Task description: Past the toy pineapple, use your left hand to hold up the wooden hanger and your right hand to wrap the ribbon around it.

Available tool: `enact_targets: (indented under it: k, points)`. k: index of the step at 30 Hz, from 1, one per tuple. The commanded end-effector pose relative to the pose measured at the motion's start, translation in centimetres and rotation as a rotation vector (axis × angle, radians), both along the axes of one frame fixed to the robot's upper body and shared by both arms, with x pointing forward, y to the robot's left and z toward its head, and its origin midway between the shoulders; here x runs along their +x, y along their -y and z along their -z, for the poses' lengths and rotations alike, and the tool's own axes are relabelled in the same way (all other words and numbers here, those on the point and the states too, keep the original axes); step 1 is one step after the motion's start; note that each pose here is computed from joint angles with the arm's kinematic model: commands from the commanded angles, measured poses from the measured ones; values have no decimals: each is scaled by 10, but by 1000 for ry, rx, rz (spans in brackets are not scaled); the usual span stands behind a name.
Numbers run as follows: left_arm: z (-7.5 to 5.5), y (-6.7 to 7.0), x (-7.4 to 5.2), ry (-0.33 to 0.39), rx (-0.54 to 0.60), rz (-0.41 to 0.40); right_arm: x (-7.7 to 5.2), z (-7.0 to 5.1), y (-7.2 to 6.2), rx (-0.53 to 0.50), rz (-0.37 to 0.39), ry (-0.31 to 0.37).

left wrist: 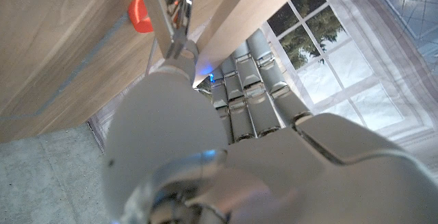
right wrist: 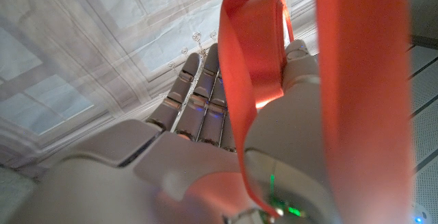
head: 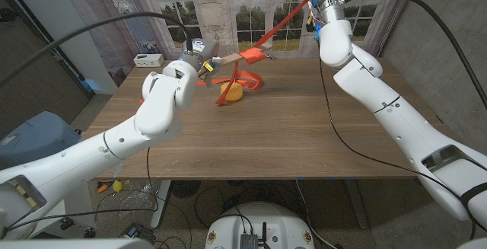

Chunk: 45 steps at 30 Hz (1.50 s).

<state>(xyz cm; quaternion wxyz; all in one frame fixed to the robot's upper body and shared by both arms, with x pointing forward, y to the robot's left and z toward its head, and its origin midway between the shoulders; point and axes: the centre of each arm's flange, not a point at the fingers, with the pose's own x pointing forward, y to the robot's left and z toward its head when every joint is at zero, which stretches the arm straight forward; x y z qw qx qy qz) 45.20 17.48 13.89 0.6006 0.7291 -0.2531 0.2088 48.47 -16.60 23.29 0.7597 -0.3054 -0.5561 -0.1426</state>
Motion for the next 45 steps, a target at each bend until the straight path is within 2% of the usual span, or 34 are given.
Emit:
enact_targets:
  k: [1,14,20,27,36,45]
  points:
    - [-13,18,-2,132,61,-40,-10,52,34,143,123,36]
    - [-18,26,-19,275,94,-6,4,92,54,205,96,-29]
    - [-17,29,-22,347,98,9,9,110,61,229,84,-76]
    - [-13,32,-21,436,85,36,16,128,67,251,111,-122]
    - [-9,33,-15,435,71,53,27,144,71,262,170,-172]
    - [2,29,1,344,49,79,34,155,74,230,291,-270]
